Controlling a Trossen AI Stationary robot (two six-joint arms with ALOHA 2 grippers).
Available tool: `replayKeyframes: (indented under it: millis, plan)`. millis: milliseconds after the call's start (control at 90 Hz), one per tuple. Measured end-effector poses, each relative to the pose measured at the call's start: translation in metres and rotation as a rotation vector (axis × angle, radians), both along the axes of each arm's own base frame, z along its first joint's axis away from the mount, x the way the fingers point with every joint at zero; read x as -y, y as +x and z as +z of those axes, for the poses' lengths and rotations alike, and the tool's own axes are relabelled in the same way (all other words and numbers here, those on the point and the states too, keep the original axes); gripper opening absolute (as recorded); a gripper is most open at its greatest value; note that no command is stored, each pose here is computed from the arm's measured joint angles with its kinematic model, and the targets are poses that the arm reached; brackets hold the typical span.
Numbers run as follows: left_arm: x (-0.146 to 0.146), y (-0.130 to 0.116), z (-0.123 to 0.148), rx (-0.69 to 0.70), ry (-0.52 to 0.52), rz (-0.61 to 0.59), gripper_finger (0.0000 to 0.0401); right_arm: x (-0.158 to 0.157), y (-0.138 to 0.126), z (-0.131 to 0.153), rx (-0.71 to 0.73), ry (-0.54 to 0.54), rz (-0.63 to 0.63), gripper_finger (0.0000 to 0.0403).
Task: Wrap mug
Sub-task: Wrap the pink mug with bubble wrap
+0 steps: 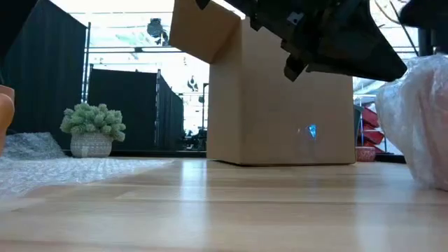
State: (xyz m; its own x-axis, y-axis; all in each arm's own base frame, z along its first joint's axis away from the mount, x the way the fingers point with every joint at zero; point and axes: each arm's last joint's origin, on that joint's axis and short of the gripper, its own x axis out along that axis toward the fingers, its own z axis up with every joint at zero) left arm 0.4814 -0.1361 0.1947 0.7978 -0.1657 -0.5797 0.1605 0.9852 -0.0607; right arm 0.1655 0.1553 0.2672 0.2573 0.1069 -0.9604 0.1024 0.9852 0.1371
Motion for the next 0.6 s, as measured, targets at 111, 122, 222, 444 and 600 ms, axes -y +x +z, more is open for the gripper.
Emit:
replayKeyframes:
  millis: [111,122,222,444,600]
  plan:
    - [0.000,0.000,0.000,-0.001,0.000,0.000,0.0026,-0.013,-0.025,-0.022,-0.091,0.009,-0.073,0.0318]
    - [0.000,0.000,0.000,-0.001,0.000,0.000,0.0026,-0.014,-0.027,-0.025,-0.097,0.008,-0.081,0.0318]
    - [0.000,0.000,0.000,-0.001,0.000,0.000,0.0026,-0.023,-0.042,-0.052,-0.094,0.011,-0.123,0.0318]
    - [-0.001,0.000,0.000,0.004,0.021,-0.020,0.0026,-0.016,-0.034,-0.084,0.101,-0.051,-0.145,0.0318]
    - [0.000,0.001,-0.002,0.000,0.010,-0.043,0.0026,0.000,-0.018,-0.084,0.133,-0.155,-0.058,0.0318]
